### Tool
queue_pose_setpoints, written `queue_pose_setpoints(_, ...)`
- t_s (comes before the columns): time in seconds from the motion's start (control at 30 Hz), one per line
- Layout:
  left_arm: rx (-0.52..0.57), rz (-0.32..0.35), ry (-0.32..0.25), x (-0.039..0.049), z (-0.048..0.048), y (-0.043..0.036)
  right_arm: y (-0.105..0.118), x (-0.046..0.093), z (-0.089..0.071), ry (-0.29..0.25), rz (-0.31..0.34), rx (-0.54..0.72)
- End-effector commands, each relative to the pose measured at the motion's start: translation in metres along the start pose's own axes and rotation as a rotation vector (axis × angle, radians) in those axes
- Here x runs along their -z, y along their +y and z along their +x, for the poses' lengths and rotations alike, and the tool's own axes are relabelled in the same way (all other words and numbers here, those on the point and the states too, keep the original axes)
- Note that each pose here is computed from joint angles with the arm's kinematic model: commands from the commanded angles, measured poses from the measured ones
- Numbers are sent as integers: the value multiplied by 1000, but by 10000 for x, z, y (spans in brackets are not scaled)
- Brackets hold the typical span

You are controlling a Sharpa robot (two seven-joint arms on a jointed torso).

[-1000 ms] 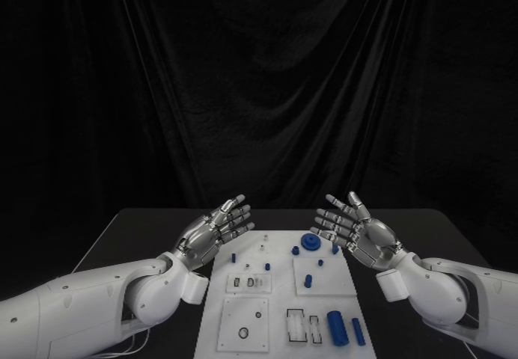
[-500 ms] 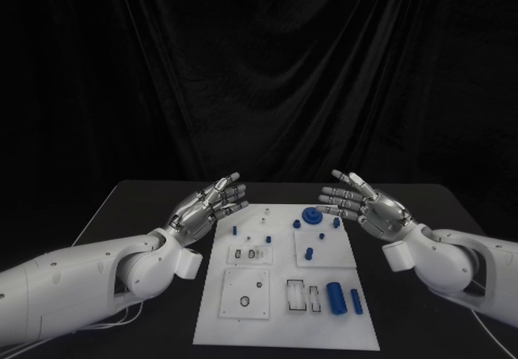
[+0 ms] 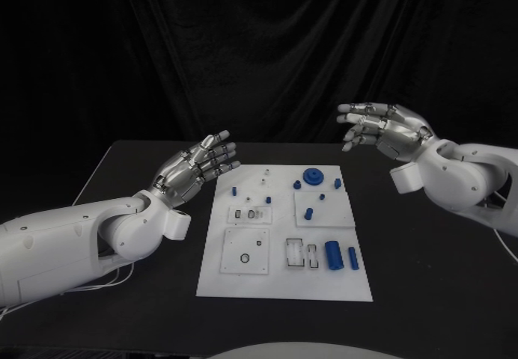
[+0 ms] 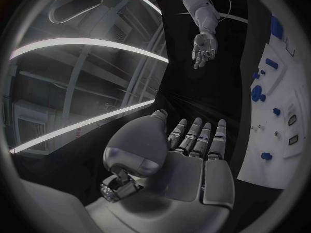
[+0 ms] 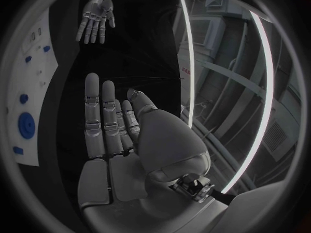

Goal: Assemble the parts on the task board

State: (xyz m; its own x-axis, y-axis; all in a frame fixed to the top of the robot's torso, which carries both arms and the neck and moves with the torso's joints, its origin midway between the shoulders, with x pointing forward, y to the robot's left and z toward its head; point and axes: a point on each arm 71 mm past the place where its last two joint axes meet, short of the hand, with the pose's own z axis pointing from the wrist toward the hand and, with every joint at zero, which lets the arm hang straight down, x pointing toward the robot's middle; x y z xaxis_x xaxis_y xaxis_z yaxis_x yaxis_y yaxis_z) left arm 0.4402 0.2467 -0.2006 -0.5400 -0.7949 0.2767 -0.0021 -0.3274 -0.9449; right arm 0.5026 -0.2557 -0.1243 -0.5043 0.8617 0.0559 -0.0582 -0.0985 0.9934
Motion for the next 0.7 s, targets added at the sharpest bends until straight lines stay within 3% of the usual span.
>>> queue_pose_setpoints(0.03, 12, 276, -4, 3, 34, -252, 59, -45, -62, -56, 90, 268)
queue_pose_setpoints(0.07, 11, 279, -3, 1, 37, -262, 77, -53, -64, -57, 93, 291)
queue_pose_setpoints(0.27, 7, 315, 5, -2, 85, -398, 287, -180, -41, -61, 111, 707)
queue_pose_setpoints(0.47, 5, 335, 8, 19, 118, -483, 354, -283, 51, -51, 106, 1063)
queue_pose_setpoints(0.7, 5, 341, 8, 58, 132, -538, 353, -355, 208, -2, 94, 1347)
